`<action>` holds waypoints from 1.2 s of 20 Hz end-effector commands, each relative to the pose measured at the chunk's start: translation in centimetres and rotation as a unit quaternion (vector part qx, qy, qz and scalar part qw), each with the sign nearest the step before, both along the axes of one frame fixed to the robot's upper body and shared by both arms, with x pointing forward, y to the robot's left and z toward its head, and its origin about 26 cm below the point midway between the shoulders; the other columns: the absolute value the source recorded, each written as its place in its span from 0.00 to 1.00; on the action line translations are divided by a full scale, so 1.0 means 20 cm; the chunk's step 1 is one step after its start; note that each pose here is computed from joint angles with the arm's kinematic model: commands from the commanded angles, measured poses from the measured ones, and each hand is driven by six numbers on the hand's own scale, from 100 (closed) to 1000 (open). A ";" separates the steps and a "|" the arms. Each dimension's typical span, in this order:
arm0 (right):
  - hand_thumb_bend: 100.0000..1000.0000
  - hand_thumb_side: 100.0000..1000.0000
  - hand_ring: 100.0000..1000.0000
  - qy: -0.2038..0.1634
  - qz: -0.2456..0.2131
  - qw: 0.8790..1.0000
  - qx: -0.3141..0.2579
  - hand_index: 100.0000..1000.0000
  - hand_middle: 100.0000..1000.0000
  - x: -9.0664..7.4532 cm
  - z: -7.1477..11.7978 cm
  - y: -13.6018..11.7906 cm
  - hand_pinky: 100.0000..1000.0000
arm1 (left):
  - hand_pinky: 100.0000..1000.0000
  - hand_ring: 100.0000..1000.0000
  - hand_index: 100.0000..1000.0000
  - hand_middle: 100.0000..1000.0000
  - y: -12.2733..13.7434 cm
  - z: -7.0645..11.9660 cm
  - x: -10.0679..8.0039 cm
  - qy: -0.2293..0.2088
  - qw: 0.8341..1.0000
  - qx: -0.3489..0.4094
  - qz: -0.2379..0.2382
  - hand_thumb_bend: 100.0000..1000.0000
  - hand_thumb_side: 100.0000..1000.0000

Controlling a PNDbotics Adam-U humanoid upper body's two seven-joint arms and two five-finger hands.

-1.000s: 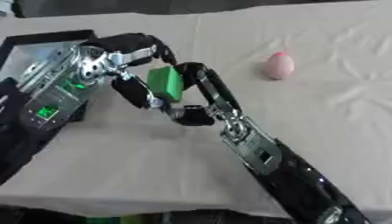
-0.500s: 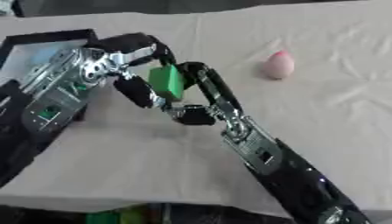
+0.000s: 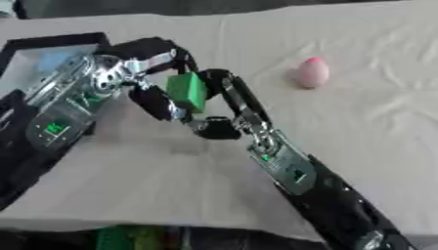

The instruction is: Pick up the objects with one hand, pass them to the other hand, and then place them into the box on the other side of the table.

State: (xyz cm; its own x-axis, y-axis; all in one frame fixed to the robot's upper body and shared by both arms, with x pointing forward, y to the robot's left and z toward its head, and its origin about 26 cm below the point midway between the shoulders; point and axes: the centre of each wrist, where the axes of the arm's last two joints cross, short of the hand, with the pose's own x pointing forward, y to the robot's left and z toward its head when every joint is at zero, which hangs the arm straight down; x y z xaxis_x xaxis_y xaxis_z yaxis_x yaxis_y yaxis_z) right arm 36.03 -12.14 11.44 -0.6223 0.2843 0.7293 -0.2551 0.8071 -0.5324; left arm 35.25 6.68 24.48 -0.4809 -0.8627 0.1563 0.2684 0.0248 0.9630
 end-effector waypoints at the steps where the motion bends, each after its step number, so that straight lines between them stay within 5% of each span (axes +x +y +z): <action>1: 0.00 0.00 0.55 -0.003 0.006 1.000 0.008 0.53 0.50 0.00 0.04 0.01 0.57 | 0.82 0.80 0.67 0.58 0.02 0.06 -0.01 -0.009 1.000 0.005 0.019 0.22 0.04; 13: 0.00 0.00 0.55 0.025 0.003 0.999 0.027 0.53 0.50 -0.01 0.05 0.02 0.56 | 0.81 0.80 0.65 0.56 0.01 0.06 -0.02 -0.008 1.000 0.011 0.015 0.25 0.06; 24: 0.00 0.00 0.56 0.023 0.002 1.000 0.022 0.54 0.51 -0.01 0.05 0.01 0.57 | 0.78 0.71 0.49 0.45 0.00 0.06 -0.03 -0.012 1.000 0.003 0.012 0.19 0.00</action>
